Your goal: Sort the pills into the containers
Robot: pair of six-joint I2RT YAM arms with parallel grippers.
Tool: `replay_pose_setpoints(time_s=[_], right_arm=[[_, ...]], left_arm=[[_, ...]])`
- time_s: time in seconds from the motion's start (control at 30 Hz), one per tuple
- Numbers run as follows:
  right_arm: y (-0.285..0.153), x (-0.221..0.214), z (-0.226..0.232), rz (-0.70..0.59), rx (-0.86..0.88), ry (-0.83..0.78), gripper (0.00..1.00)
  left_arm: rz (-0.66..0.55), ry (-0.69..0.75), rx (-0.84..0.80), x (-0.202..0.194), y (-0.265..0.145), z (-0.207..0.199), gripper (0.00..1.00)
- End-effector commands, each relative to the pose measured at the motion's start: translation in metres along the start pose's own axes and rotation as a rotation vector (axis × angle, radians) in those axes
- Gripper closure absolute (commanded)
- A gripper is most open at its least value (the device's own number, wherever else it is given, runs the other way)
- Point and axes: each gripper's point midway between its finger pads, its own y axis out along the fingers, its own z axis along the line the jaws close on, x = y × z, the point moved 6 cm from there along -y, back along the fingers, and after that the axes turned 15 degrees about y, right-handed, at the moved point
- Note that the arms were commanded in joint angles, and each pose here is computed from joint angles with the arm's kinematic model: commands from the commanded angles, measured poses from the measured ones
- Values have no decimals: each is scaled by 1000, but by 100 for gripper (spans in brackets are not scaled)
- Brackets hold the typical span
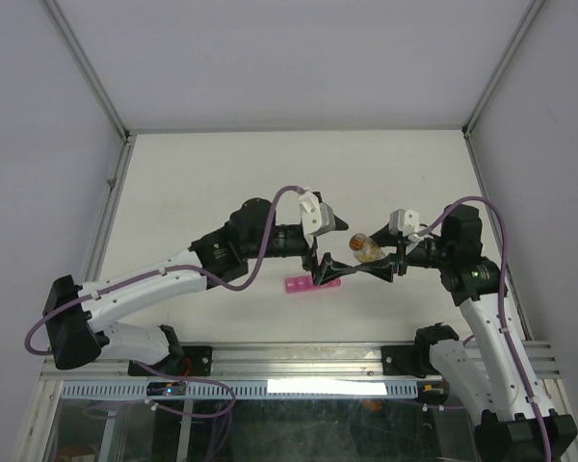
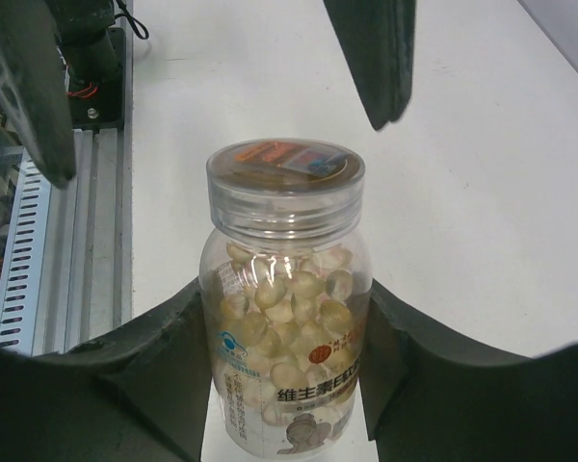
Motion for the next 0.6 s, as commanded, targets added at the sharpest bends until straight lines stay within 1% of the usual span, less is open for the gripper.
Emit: replay_pose_setpoints(time_s=[0.0, 0.1, 0.13, 0.2, 0.33, 0.4, 0.5, 0.57], right_arm=[[-3, 19, 1, -38, -6, -79, 100], [-3, 18, 0, -38, -7, -77, 100], [-3, 18, 0, -38, -7, -77, 100], [-3, 19, 0, -38, -6, -78, 100], [-3, 19, 0, -39, -7, -77, 100], [-3, 19, 0, -39, -7, -77, 100], [-3, 18, 0, -38, -7, -76, 100], [-3, 19, 0, -38, -8, -77, 100]], left_arm=[[-237, -176, 176, 42, -20, 11, 1], [-254, -318, 238, 42, -24, 12, 1], [-247, -371, 271, 40, -25, 13, 1], [-206, -420, 337, 37, -23, 16, 1], [-74, -402, 460, 35, -11, 11, 1], [-23, -390, 489, 35, -4, 9, 1], [13, -373, 486, 35, 3, 7, 3], [19, -368, 469, 36, 8, 5, 9]])
